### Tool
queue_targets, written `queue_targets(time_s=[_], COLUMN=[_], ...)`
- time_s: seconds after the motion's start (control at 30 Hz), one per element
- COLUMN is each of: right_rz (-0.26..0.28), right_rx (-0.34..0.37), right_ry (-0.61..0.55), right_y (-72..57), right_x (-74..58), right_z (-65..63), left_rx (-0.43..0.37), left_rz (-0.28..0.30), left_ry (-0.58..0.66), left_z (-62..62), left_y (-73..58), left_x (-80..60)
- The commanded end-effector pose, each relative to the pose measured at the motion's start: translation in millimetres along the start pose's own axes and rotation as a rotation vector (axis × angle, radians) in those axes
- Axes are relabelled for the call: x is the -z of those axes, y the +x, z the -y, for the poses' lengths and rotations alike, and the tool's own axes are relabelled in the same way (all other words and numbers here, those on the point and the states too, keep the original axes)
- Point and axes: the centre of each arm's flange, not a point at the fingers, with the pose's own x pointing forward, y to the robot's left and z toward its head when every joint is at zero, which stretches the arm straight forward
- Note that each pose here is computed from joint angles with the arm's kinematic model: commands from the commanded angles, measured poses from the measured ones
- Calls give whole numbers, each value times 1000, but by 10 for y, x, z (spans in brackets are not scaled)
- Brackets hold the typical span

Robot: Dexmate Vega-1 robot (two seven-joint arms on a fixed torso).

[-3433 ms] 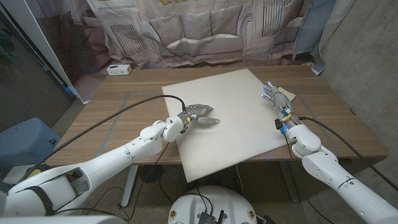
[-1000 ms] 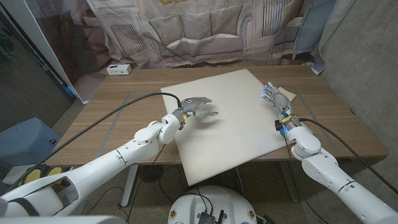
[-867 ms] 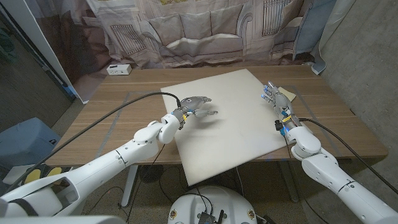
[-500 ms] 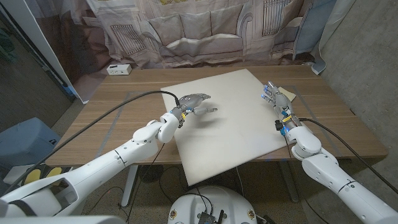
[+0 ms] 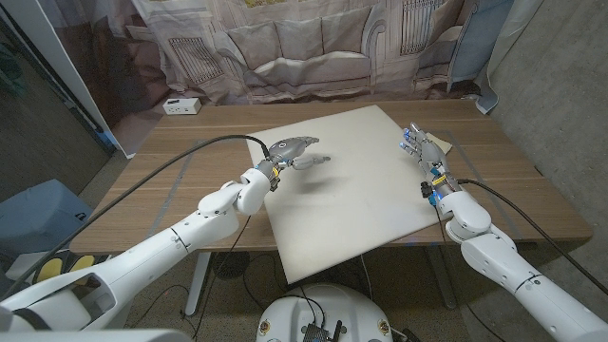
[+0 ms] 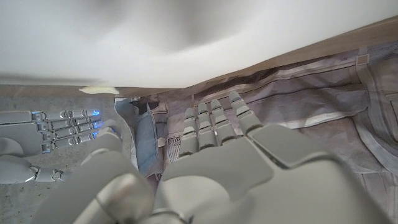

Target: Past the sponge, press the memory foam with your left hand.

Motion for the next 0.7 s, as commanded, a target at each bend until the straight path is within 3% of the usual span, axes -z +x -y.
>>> queue_targets(time_s=[0.03,0.33,0.7], right_rz=[11,6,1], right_rx=[-19,-20,-27], right_ry=[-2,9,14], right_y=[59,73,79], right_x=[10,64,95], right_z=[-32,-55,-93], left_rx=[-26,-70,-75], left_rz=[3,-8,-11], left_ry=[-80,-120,-270], left_z=[-94,-151,-175], left_y=[-13,-47,-52], left_x=[81,173,317])
